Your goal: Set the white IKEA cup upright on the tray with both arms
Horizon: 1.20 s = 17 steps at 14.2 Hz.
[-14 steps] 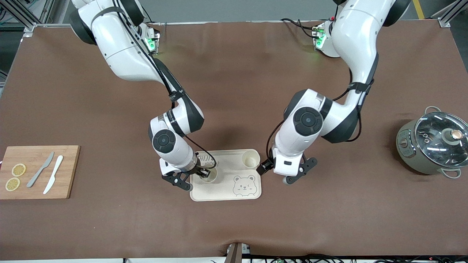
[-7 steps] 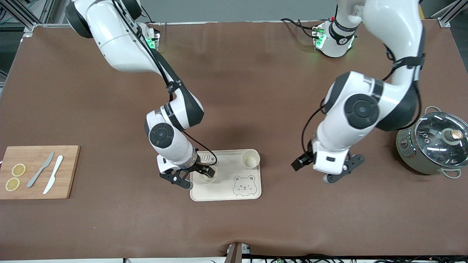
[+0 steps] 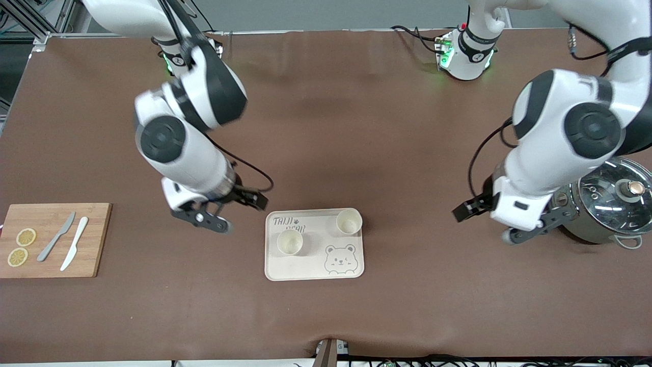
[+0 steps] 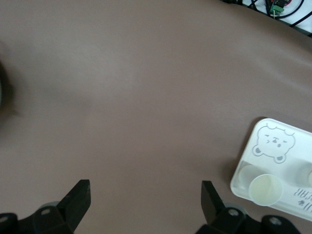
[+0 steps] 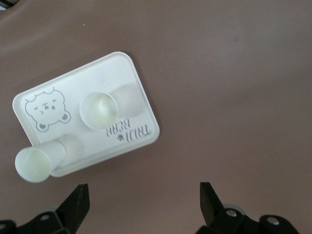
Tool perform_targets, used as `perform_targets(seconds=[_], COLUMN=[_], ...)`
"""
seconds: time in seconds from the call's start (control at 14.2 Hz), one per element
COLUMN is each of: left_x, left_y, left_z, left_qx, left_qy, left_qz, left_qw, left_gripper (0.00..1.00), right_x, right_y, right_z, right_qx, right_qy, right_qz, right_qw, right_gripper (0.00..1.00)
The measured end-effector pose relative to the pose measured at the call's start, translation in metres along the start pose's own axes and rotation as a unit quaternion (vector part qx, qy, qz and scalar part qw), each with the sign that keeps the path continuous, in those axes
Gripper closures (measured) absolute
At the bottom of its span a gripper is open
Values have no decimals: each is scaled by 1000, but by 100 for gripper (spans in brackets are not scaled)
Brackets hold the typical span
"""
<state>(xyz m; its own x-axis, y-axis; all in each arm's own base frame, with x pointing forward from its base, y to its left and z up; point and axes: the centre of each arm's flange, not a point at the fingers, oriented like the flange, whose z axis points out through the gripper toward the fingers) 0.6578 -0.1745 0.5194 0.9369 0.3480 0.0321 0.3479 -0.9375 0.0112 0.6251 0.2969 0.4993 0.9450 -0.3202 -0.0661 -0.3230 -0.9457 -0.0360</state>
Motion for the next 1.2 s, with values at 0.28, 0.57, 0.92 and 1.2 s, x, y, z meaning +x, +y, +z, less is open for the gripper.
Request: perform_targets(seconds=[0.28, 0.57, 0.92, 1.2], left_x=[6, 15, 17, 18], left_y=[-56, -106, -148, -159], left_z=[-35, -64, -94, -106], left_qx=[5, 8, 9, 8], left_qy=[8, 16, 27, 38], left_qz=[53, 109, 153, 152], left_qw=[999, 994, 988, 988], left_gripper=[0, 0, 0, 0], right_x=[-22, -29, -25, -14], right_y=[75, 157, 270, 340], right_z=[-99, -150, -168, -158], right_qx=[-15, -9, -5, -2], right_qy=[-16, -9, -8, -16], right_qz=[-28, -65, -132, -154], right_qw=[999, 998, 991, 988], right_gripper=[0, 0, 0, 0])
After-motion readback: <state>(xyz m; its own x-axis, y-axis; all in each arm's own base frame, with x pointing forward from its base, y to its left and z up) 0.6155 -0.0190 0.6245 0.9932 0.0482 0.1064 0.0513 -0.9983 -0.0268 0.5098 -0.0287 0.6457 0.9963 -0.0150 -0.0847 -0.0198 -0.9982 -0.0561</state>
